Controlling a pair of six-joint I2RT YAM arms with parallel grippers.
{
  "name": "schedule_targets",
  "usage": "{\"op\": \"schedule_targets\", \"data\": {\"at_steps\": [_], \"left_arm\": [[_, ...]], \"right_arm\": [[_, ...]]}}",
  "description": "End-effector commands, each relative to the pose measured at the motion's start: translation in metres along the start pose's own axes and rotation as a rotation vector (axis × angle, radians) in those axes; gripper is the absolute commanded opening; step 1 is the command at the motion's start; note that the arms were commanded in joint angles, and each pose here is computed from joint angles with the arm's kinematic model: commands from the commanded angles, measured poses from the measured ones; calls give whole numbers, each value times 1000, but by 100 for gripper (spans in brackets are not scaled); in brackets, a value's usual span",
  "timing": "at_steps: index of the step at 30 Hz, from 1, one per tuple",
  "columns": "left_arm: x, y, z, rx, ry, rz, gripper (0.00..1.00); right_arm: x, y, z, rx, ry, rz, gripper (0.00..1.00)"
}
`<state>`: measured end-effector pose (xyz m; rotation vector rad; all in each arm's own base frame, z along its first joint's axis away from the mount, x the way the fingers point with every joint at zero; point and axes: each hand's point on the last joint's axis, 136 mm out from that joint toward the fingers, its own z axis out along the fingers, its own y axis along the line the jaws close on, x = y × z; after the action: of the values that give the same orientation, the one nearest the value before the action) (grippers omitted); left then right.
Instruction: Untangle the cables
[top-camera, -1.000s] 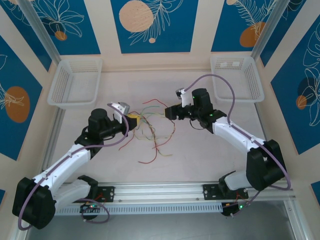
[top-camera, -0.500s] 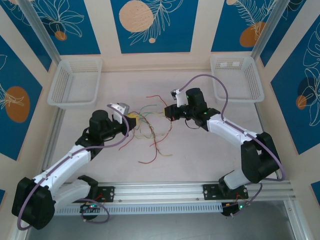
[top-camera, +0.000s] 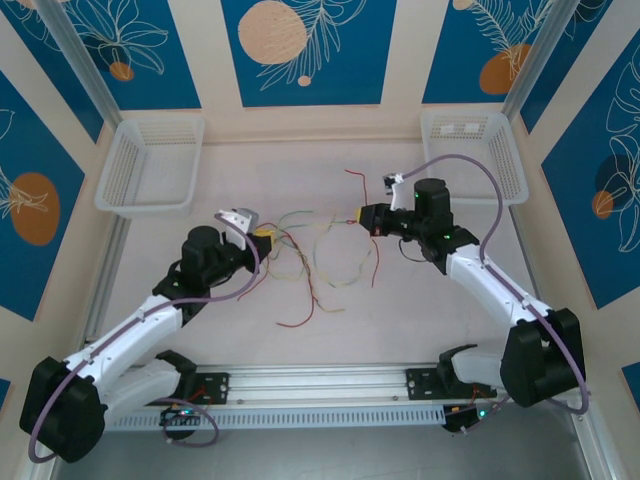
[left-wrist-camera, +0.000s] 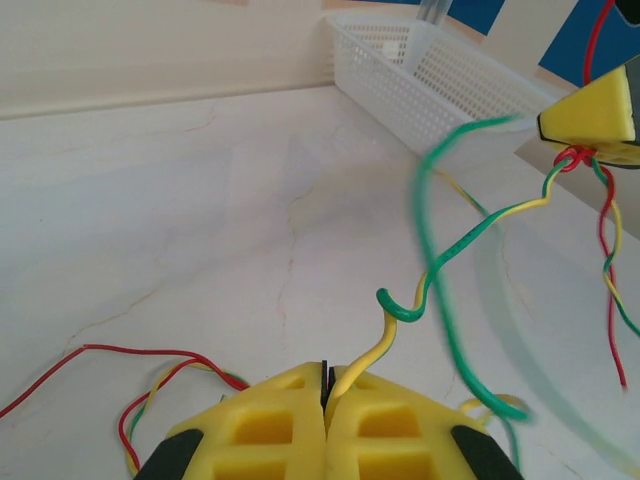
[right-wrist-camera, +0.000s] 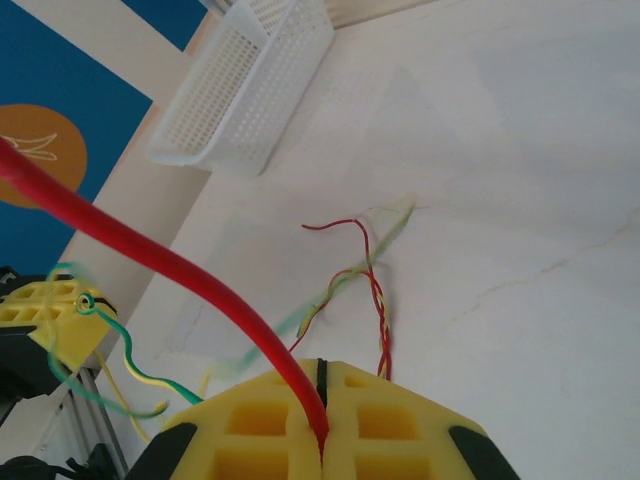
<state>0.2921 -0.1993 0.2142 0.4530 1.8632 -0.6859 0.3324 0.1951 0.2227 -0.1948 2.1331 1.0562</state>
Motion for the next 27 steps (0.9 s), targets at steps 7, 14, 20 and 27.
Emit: {"op": "schedule_targets", "data": {"at_steps": [7, 14, 20, 27], "left_arm": [[4, 69, -18, -324, -20, -52, 0], [1, 51, -8, -213, -12, -60, 0], [-8, 26, 0, -90, -4, -53, 0], [-4, 8, 11, -5, 44, -26, 0]], "right_arm": [[-16, -81, -53, 297, -146, 123, 0], [-13, -40, -33, 186, -93, -6, 0], [-3, 8, -12, 59, -53, -159, 0], [13, 38, 8, 18, 6, -289, 0]]}}
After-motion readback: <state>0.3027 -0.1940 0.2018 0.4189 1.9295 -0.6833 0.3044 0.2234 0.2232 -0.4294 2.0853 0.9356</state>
